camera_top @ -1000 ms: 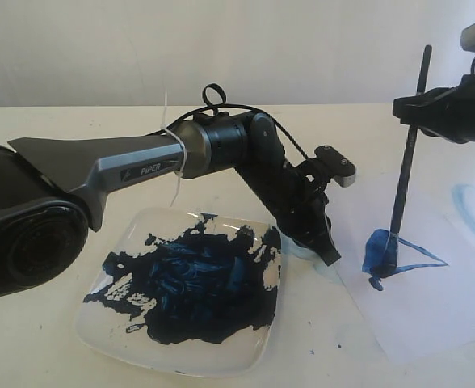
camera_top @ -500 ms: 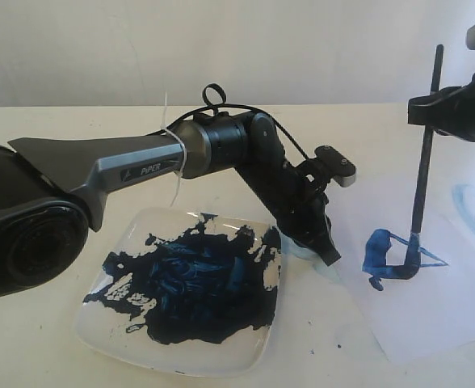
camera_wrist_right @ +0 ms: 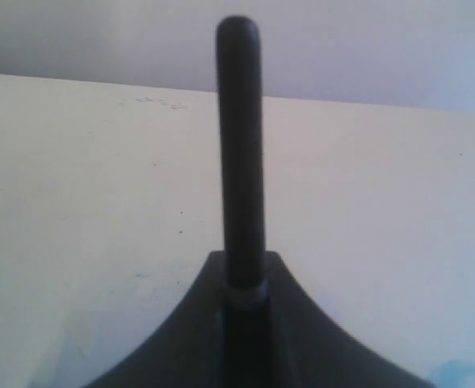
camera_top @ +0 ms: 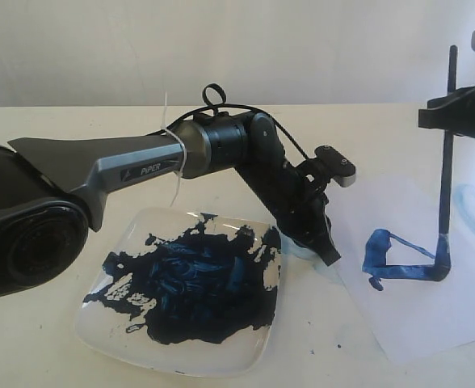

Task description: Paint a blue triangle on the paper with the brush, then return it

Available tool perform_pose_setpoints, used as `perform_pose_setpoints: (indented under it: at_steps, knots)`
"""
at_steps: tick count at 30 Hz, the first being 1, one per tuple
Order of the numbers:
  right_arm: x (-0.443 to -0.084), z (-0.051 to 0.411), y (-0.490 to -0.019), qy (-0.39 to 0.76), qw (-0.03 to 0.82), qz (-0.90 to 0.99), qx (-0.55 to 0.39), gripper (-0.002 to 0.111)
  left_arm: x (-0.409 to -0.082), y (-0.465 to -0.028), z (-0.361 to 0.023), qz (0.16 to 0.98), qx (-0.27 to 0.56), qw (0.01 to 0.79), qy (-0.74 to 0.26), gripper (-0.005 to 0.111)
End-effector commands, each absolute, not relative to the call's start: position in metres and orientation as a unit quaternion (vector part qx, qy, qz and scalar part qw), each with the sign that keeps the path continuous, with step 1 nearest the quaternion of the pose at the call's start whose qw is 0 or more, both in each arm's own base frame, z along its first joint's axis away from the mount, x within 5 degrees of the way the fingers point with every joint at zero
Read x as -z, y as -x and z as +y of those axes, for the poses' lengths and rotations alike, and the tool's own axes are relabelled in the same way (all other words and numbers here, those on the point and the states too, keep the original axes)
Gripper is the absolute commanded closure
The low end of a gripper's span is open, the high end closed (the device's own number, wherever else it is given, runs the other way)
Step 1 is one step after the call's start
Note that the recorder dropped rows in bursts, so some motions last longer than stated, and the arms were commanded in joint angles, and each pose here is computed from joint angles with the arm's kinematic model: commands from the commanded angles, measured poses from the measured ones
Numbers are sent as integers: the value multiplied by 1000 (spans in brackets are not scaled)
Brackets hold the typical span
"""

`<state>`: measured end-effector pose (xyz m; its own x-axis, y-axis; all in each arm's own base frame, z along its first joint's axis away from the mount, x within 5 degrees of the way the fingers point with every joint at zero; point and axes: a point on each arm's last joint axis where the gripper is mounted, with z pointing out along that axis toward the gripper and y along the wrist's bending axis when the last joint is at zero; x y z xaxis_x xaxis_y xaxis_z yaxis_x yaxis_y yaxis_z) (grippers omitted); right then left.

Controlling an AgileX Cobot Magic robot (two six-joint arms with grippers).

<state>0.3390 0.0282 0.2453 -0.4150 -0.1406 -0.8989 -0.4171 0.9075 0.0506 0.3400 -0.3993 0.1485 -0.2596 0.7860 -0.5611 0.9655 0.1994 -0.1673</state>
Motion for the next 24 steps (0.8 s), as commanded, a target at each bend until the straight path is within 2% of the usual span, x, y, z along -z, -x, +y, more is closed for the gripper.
perform_pose_setpoints:
  at_steps: [1, 9, 18, 24]
  knots:
    - [-247, 21, -338, 178, 517, 831, -101, 108, -142, -336, -396, 752, 246, 151, -593, 107]
    - [-258, 20, -335, 176, 534, 822, -90, 108, -142, -336, -396, 752, 246, 151, -593, 107]
    - [-275, 33, -332, 181, 585, 772, -171, 108, -142, -336, -396, 752, 246, 151, -593, 107]
    - [-279, 33, -336, 168, 616, 748, -184, 108, -142, -336, -396, 752, 246, 151, -593, 107]
